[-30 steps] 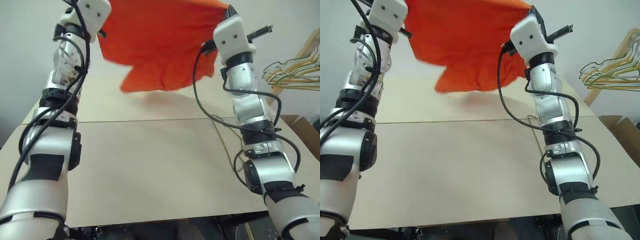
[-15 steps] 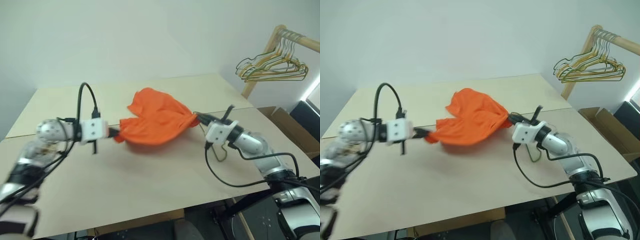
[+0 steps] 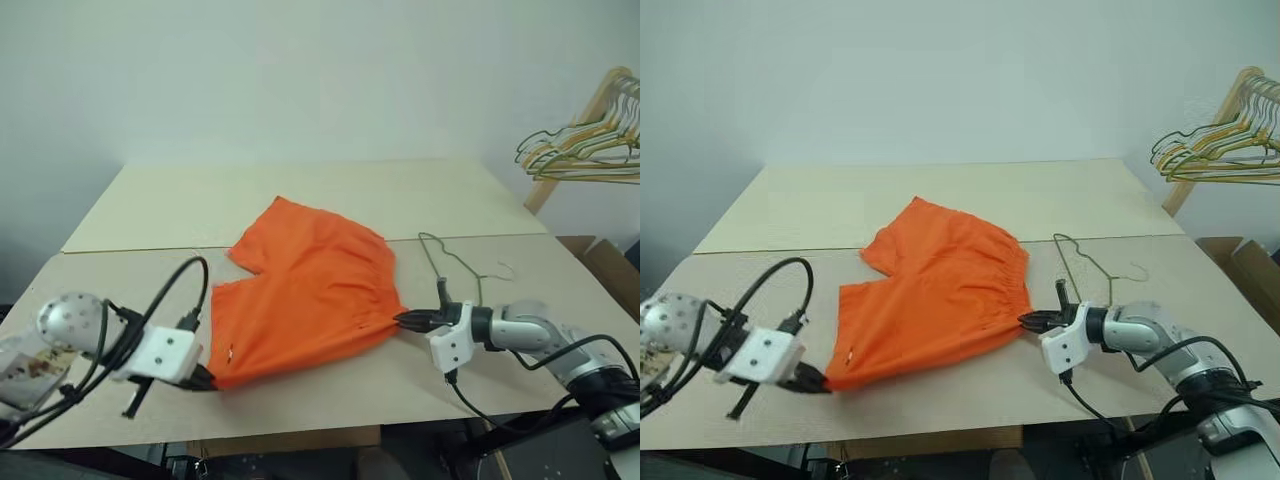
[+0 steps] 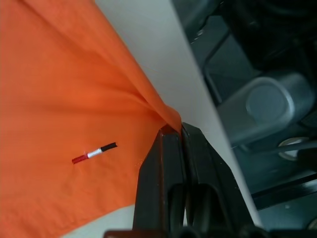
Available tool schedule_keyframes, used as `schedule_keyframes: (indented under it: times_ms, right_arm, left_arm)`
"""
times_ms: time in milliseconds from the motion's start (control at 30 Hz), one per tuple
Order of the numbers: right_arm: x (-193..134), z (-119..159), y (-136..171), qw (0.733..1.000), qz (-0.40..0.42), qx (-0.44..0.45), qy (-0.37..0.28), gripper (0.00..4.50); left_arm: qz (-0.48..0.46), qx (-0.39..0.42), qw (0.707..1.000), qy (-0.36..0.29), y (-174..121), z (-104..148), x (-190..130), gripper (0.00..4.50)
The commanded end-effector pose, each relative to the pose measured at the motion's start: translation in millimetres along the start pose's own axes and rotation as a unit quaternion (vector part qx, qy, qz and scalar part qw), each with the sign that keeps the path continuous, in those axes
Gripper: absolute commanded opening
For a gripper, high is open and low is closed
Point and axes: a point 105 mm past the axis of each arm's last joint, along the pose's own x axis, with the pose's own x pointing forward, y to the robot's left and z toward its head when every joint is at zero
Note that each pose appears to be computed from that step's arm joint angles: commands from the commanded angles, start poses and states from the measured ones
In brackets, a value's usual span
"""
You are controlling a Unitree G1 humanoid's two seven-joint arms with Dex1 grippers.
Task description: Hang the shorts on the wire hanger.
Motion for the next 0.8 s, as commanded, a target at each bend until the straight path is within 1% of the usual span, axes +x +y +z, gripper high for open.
schedule_keyframes:
  times_ms: [33,133,167,300,333,367,400,433,500,533,633,667,733,800]
  right_arm:
    - [-11,9,-8,1.0,-0.011,-0.008,-0.003,0.0]
    - [-16,19,1,1.0,0.015,0.023,-0.011,0.71]
    - [-18,24,3,0.999,0.021,0.042,-0.016,1.03]
    - [-30,39,4,0.992,0.037,0.116,-0.02,2.49]
    - [-33,40,3,0.99,0.037,0.135,-0.016,2.84]
    - [-38,39,0,0.985,0.025,0.168,-0.008,3.1]
    - [-42,36,-4,0.979,0.013,0.203,0.002,3.55]
    - [-45,35,-5,0.974,0.004,0.228,0.008,3.9]
    - [-56,19,-13,0.948,-0.042,0.311,0.051,4.5]
    - [-61,8,-17,0.93,-0.077,0.35,0.075,4.5]
    - [-73,-19,-19,0.859,-0.145,0.471,0.138,4.5]
    - [-74,-25,-19,0.837,-0.162,0.502,0.147,4.5]
    - [-74,-34,-19,0.794,-0.19,0.553,0.164,4.5]
    - [-72,-46,-16,0.747,-0.203,0.603,0.193,4.5]
  left_arm:
    - [0.017,0.016,1.0,0.002,3,7,-4,0.04]
    - [0.006,0.02,1.0,0.012,1,1,-7,0.71]
    - [0.0,0.023,1.0,0.019,0,-3,-10,1.02]
    - [0.014,0.023,0.999,0.032,9,-9,-24,2.41]
    - [0.021,0.021,0.999,0.03,13,-9,-29,2.75]
    - [0.029,0.018,0.999,0.024,17,-7,-34,2.95]
    - [0.036,0.016,0.999,0.018,20,-5,-39,3.37]
    - [0.04,0.015,0.999,0.013,22,-4,-42,3.7]
    - [0.095,0.013,0.995,-0.026,40,5,-50,4.33]
    - [0.126,0.009,0.99,-0.056,51,12,-53,4.49]
    - [0.195,-0.028,0.968,-0.153,78,36,-57,4.49]
    - [0.206,-0.041,0.961,-0.179,83,43,-58,4.49]
    - [0.195,-0.059,0.956,-0.213,85,53,-56,4.49]
    - [0.184,-0.063,0.954,-0.228,85,61,-52,4.49]
